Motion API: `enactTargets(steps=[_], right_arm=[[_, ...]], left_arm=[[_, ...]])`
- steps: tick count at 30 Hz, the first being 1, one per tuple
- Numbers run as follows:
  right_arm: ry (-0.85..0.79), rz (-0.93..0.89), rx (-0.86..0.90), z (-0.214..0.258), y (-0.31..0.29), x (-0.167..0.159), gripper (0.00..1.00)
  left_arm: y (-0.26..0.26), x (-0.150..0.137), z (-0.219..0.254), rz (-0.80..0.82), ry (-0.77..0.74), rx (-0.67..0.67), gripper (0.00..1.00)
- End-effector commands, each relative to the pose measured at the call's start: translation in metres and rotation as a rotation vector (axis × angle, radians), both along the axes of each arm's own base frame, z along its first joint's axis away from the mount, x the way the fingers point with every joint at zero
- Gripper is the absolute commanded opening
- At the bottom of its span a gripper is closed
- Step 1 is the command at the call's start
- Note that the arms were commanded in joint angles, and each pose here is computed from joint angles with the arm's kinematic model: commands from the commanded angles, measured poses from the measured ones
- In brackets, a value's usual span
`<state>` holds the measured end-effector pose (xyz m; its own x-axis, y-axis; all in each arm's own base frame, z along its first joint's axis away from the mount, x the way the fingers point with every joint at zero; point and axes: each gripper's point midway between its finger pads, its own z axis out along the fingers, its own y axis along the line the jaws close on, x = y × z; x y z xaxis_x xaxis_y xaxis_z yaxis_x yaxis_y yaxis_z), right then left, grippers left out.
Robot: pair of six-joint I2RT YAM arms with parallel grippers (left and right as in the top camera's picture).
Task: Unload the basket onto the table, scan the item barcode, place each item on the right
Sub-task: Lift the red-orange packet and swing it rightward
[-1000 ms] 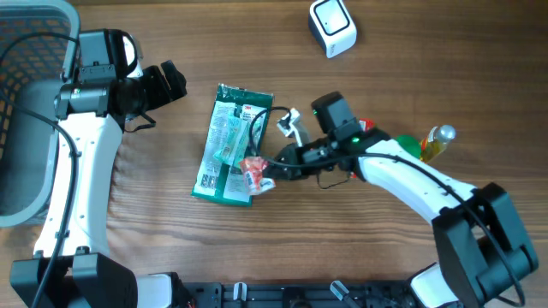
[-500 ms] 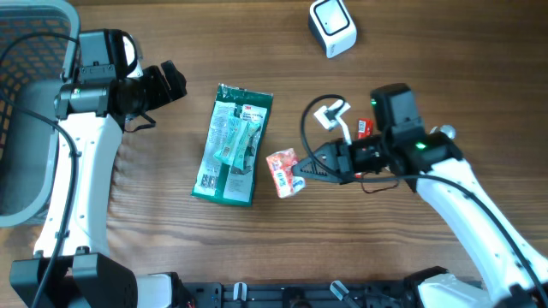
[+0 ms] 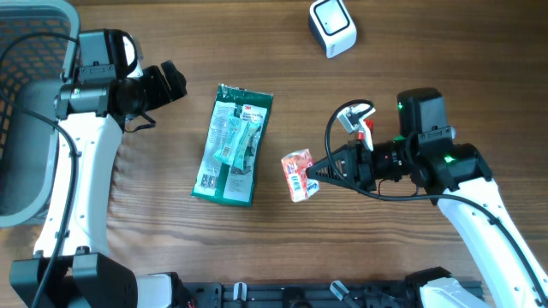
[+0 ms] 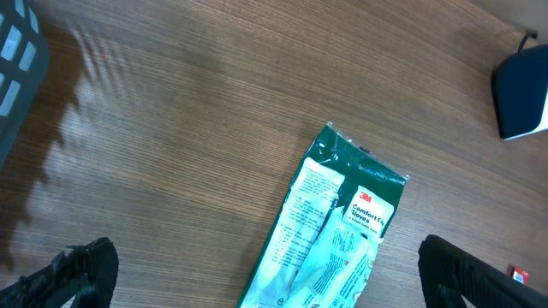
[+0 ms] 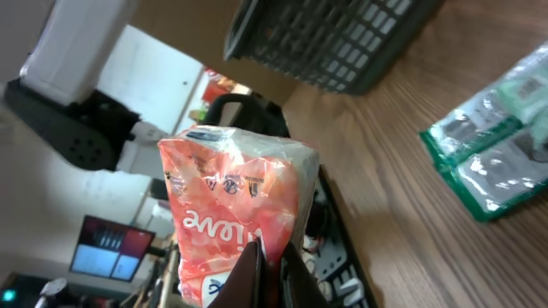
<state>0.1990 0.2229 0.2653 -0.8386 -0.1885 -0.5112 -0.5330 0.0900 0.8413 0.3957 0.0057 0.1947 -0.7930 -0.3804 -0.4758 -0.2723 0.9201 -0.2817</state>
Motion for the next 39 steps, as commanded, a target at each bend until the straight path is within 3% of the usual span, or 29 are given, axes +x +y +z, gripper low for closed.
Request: enactTargets(steps=[1,25,33,39], right_arm=[[-0.03,0.09,0.126,0.021,-0.001,-0.017,0.04],[0.061,0.078,0.113,0.023,-0.001,-0.015,0.04],[0.101,-0.052,-0.03,-0.001,-0.001,0.005,0.04],[0.136,-0.262,-0.233,-0.036,-0.012,0.036,0.04]], left_arm=[[0.0,0.002,0.006,-0.02,-0.02,0.003,1.0],[0.0,0.002,0.006,-0.02,-0.02,0.003,1.0],[0.0,0.002,0.006,-0.02,-0.02,0.003,1.0],[0.0,0.002,0.006,-0.02,-0.02,0.003,1.0]])
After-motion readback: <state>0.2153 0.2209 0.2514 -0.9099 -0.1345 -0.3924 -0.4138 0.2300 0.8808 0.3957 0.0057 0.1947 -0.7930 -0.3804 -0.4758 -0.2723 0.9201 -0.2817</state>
